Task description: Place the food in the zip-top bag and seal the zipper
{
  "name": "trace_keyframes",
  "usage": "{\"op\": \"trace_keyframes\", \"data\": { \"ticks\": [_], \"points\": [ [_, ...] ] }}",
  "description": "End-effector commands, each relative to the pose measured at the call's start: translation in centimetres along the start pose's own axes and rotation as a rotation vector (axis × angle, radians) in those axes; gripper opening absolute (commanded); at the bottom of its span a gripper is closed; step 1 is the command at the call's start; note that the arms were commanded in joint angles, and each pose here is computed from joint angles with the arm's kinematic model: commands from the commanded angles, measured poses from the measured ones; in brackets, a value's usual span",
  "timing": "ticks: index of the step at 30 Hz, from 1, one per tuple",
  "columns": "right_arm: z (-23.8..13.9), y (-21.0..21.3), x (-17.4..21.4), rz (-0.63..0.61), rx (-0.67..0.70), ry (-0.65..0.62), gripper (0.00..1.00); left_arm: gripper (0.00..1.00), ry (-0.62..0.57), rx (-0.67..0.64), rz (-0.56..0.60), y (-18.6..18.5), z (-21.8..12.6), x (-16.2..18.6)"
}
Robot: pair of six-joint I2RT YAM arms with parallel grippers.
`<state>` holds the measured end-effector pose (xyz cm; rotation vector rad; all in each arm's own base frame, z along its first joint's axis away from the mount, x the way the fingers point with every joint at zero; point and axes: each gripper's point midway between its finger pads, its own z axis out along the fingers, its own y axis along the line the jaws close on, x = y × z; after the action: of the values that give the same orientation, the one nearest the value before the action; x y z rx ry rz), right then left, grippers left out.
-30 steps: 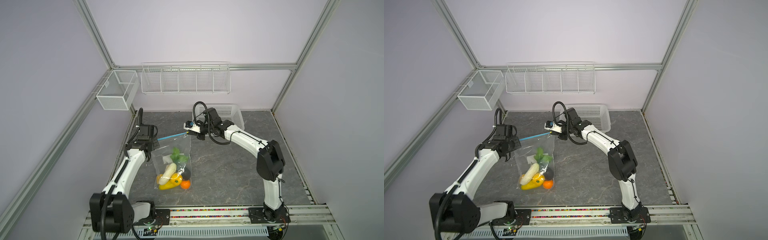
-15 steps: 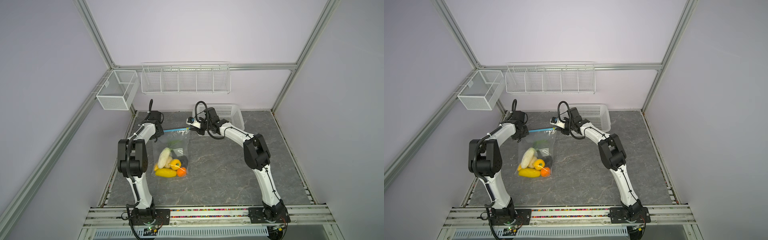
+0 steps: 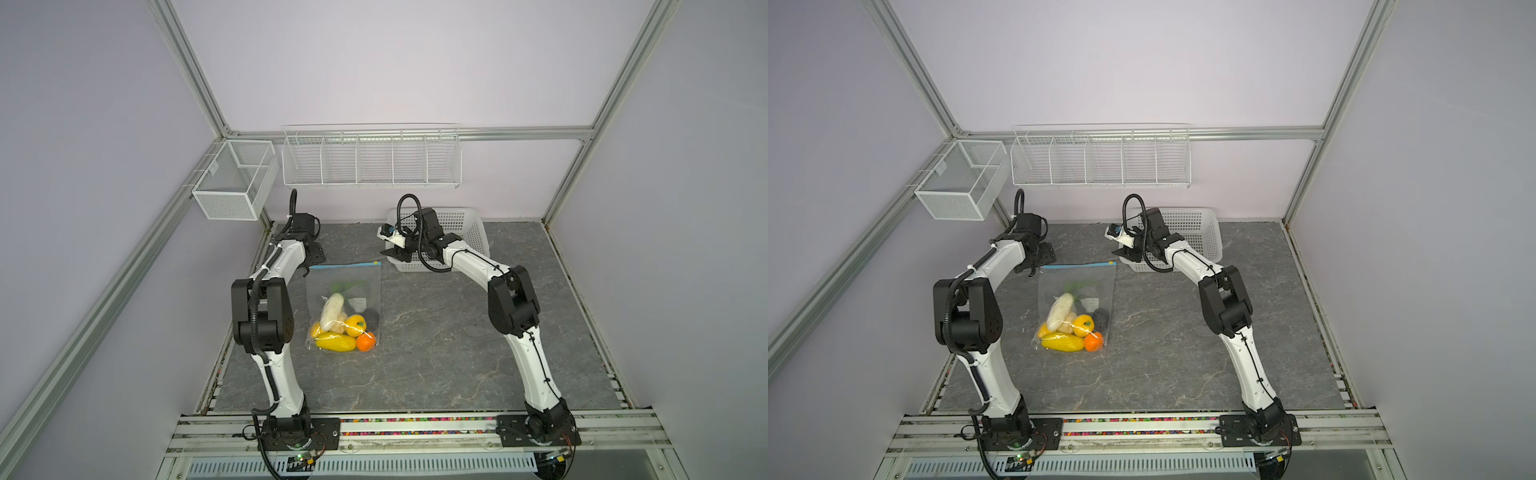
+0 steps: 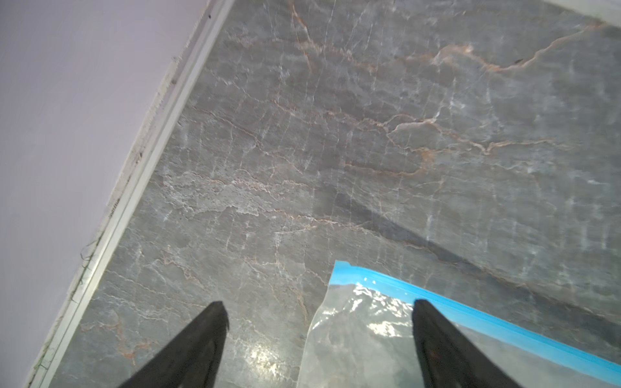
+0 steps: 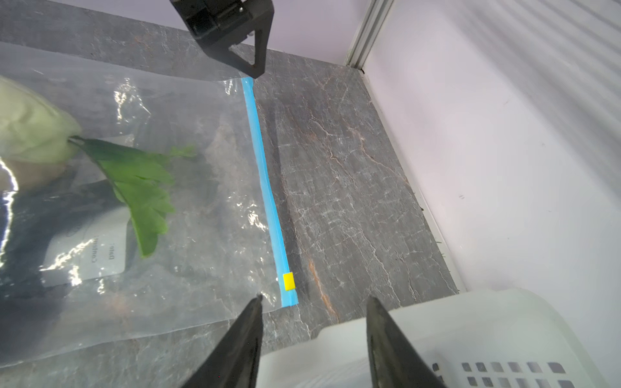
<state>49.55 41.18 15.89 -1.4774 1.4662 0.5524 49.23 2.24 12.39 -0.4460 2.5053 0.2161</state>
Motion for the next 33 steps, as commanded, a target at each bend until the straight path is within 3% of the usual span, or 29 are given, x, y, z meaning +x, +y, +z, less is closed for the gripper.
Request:
{"op": "trace_keyframes", "data": {
  "ticks": [1, 6, 14, 19, 20, 23, 28, 33],
  "points": [
    [-3.6, 0.1, -6.2, -0.021, -0.014, -0.119, 0.52, 0.9, -0.082, 0.069, 0.004, 0.1, -4.4, -1.5],
    [-6.4, 0.4, -7.9, 0.003, 0.028, -0.15, 0.53, 0.91, -0.132, 0.18, 0.022, 0.0, -8.3, -0.1],
    [-13.3, 2.0, -5.2, 0.168, 0.184, -0.056, 0.52, 0.94, -0.323, 0.159, -0.021, 3.1, -11.2, 2.3],
    [-18.7, 3.6, -0.5, 0.312, 0.332, 0.047, 0.52, 0.95, -0.522, 0.114, -0.098, 5.5, -11.1, 4.1],
    [-19.9, 3.9, 0.7, 0.342, 0.373, 0.066, 0.52, 1.0, -0.552, 0.109, -0.095, 5.8, -10.8, 4.8],
    [-23.6, 4.4, 4.1, 0.428, 0.517, 0.111, 0.52, 0.99, -0.609, 0.079, -0.059, 6.7, -10.5, 6.3],
    [-29.2, 5.2, 9.7, 0.53, 0.765, 0.172, 0.54, 1.0, -0.615, -0.044, -0.006, 8.4, -9.7, 6.8],
    [-33.9, 5.7, 15.0, 0.62, 0.977, 0.227, 0.56, 0.99, -0.61, 0.022, 0.026, 7.0, -7.4, 7.4]
  ]
}}
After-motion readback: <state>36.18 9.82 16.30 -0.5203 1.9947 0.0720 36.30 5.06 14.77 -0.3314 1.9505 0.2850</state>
